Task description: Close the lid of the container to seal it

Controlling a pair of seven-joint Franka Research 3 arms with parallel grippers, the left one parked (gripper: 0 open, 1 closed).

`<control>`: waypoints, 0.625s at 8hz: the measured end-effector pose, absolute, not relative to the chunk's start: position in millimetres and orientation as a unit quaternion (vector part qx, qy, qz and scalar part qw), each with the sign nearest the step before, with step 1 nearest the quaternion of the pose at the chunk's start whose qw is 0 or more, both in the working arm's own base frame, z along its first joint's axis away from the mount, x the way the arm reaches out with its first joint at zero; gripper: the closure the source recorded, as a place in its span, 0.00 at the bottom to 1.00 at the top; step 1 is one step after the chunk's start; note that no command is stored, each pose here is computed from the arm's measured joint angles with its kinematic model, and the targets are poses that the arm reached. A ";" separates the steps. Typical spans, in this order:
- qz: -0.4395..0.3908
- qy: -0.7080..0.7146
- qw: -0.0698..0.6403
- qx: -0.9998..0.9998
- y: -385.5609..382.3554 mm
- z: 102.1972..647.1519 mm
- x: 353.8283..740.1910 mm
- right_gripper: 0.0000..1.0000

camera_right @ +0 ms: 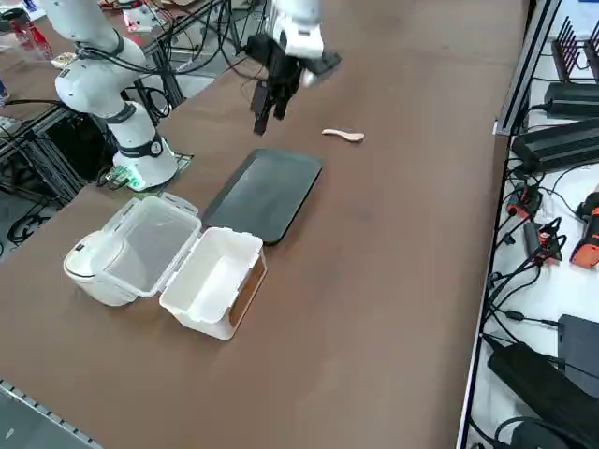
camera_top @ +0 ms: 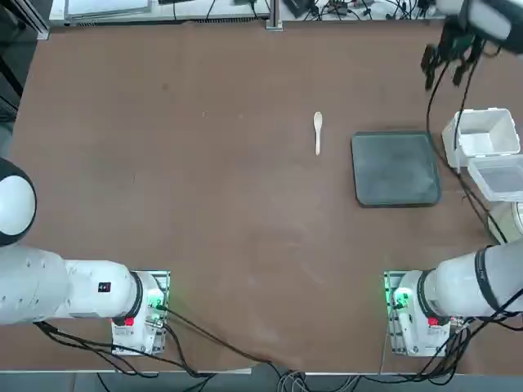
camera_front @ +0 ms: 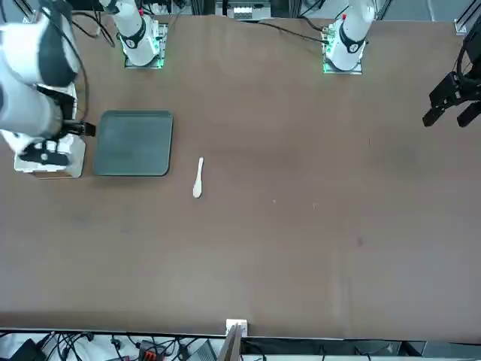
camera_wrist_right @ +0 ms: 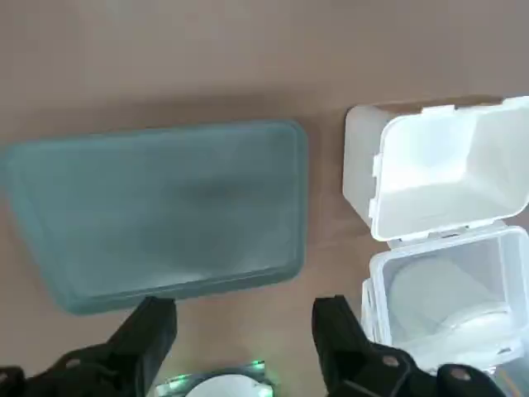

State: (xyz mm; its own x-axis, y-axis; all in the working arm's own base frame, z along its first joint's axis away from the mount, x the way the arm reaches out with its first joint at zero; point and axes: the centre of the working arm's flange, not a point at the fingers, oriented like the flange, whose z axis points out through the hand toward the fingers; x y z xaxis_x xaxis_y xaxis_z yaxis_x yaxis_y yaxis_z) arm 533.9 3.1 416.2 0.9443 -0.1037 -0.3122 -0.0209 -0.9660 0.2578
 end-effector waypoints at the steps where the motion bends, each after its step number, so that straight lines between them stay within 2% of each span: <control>1: -0.169 -0.025 0.149 0.974 0.1 383.4 519.8 0.00; 4: -0.179 -0.035 0.220 0.958 9.2 303.1 473.8 0.03; 5: -0.179 -0.036 0.256 0.949 22.0 284.6 459.5 0.09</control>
State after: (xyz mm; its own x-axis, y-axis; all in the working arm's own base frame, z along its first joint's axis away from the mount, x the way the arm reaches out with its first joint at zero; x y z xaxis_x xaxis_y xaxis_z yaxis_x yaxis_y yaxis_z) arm 459.5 22.0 284.6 0.9334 -0.1604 -0.3210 0.0226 -0.8665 0.4987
